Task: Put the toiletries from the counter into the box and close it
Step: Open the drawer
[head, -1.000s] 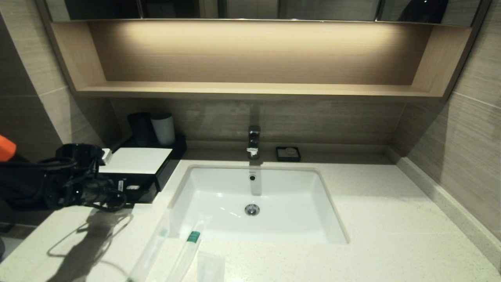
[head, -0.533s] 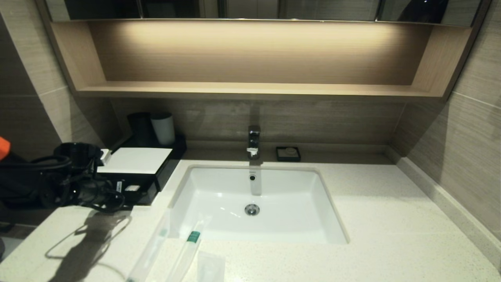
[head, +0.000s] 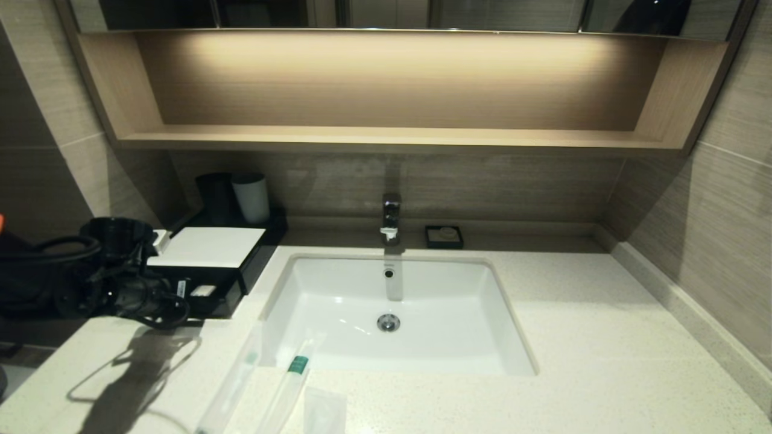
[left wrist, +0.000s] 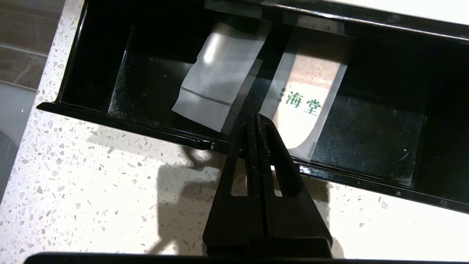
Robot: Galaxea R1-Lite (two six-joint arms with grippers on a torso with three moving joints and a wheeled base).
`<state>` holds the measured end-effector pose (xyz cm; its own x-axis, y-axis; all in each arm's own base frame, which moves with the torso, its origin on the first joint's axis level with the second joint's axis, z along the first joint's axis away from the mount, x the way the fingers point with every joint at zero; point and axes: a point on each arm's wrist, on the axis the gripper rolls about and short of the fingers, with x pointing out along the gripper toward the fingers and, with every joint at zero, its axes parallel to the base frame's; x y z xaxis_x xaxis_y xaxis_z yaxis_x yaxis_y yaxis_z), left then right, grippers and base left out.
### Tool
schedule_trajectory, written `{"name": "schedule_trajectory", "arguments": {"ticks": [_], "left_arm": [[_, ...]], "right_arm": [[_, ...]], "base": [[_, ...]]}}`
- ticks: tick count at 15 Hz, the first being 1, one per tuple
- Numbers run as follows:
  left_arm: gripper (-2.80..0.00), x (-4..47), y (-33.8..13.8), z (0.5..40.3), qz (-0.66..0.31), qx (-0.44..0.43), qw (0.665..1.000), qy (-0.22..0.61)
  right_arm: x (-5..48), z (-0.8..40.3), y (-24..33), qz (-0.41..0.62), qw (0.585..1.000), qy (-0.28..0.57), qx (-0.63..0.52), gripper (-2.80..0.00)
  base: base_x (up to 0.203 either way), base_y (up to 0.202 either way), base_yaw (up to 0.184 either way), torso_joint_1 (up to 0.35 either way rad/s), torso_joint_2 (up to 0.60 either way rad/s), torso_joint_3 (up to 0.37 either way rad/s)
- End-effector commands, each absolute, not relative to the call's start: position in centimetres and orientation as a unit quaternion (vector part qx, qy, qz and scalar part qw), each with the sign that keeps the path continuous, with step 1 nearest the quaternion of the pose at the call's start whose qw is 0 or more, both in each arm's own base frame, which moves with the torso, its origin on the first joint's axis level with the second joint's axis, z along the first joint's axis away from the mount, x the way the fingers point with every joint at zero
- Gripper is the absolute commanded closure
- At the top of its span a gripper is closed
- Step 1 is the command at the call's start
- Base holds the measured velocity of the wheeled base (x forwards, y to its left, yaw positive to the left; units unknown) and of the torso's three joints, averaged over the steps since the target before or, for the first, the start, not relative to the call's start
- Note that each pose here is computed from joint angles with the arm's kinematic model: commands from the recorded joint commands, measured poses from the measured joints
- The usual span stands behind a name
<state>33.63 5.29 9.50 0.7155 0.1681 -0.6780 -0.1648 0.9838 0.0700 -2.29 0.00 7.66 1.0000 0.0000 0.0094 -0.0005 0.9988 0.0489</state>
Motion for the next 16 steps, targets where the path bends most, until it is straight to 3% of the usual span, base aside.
{"name": "schedule_trajectory", "arguments": {"ticks": [1, 16], "left_arm": [[0.00, 33.4, 5.3, 9.8, 0.090, 0.003, 0.926, 0.367], [0.00, 31.7, 5.0, 10.8, 0.088, 0.002, 0.909, 0.406]], "right_arm": [[-2.3, 7.6, 0.0, 0.000, 1.000, -0.004, 0.025, 0.00], [-2.3, 7.6, 0.0, 0.000, 1.000, -0.004, 0.025, 0.00]], "base": [[0.000, 0.000, 0.000, 0.000, 0.00, 0.000], [0.000, 0.000, 0.000, 0.000, 0.00, 0.000]]}}
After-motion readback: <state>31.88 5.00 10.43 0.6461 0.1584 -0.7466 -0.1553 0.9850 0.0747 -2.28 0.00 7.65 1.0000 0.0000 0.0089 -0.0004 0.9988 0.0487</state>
